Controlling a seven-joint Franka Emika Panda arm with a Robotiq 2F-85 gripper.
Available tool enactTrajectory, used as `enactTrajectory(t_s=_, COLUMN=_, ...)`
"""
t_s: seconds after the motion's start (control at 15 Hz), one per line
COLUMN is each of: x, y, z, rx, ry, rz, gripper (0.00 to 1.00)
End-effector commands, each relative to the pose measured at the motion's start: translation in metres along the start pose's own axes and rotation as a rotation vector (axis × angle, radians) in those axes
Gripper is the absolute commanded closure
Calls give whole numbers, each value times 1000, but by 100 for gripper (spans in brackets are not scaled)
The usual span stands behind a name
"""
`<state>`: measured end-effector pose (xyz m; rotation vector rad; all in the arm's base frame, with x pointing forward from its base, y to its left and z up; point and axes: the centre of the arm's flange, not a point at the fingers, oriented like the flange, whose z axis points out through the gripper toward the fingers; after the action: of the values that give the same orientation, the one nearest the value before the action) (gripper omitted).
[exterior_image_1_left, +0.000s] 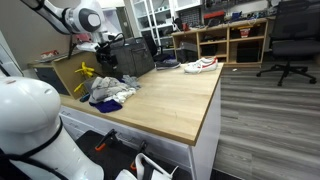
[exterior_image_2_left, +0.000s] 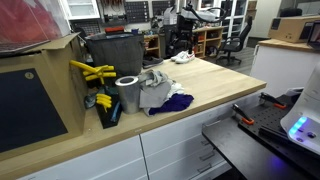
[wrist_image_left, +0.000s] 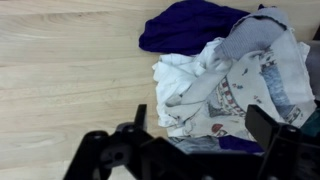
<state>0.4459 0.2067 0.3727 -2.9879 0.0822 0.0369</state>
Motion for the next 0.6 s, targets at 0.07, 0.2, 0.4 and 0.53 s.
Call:
enactTrajectory(t_s=0.07, x=17, y=-36, z=28, rx=53, ry=-47, rz=-37, gripper=0)
enactTrajectory(t_s=0.2, x=20, y=-52, z=43, rx=59, ry=-70, rz=-56, gripper=0)
enactTrajectory(t_s=0.4, x=24, y=-76, z=63, rx=62, ry=-94, rz=-92, gripper=0)
enactTrajectory(t_s=0.53, x=28, y=-89, z=72, rx=59, ry=-100, rz=-116, gripper=0)
